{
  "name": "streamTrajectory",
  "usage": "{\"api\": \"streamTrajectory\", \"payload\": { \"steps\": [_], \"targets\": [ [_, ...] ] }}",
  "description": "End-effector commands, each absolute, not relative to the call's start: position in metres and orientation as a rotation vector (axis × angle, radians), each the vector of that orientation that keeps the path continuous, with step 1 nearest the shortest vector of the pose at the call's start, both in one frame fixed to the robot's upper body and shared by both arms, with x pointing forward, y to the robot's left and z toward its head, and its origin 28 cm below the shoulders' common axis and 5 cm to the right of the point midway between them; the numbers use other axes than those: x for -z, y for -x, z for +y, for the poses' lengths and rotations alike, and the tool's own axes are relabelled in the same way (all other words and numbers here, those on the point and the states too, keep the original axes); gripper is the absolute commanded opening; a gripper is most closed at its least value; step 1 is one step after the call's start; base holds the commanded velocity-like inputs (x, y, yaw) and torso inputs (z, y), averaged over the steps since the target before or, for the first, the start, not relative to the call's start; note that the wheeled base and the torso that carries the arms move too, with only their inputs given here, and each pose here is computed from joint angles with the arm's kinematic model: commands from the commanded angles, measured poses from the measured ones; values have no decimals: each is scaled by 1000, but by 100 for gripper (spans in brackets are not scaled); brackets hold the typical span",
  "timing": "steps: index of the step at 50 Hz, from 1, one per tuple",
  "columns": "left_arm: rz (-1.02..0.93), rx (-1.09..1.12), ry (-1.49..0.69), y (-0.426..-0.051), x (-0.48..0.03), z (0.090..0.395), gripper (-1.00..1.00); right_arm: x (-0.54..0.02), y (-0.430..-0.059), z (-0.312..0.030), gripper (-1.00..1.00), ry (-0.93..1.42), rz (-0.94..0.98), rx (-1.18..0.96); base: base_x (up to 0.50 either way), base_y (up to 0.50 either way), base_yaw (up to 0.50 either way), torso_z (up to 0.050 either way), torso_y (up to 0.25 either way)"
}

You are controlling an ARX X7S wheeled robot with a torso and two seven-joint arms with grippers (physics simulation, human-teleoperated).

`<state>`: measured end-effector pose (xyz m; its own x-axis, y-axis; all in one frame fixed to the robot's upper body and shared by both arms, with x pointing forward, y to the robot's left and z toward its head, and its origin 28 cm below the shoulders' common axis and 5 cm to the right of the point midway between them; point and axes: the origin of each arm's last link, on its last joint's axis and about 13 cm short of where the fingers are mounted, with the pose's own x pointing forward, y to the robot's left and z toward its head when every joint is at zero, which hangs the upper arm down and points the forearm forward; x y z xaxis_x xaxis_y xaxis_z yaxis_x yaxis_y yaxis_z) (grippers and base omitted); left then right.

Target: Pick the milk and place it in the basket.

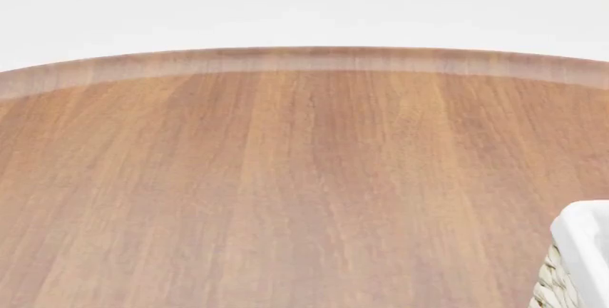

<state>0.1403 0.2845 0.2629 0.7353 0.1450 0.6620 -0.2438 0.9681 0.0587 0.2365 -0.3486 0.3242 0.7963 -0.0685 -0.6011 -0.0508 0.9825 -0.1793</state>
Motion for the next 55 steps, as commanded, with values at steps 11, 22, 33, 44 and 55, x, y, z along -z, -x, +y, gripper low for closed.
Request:
{"api": "streamTrajectory", "payload": {
  "steps": [11,22,33,44,55],
  "targets": [
    [-744,-220,-153,-140,-265,287,100,-318,-246,-352,-100,162,605,38,0,0,0,1,1],
    [-743,-222,-155,-140,-265,287,100,-309,-257,-352,-100,143,624,51,0,0,0,0,2],
    [-736,-249,-168,-142,-263,288,100,-291,-258,-352,-100,128,669,67,0,0,0,1,1],
    [-740,-229,-147,-140,-263,289,100,-288,-255,-356,-100,132,682,90,0,0,0,1,1],
    [-757,-211,-136,-138,-264,290,100,-288,-254,-355,-100,128,683,79,0,0,0,0,2]
  ]
}}
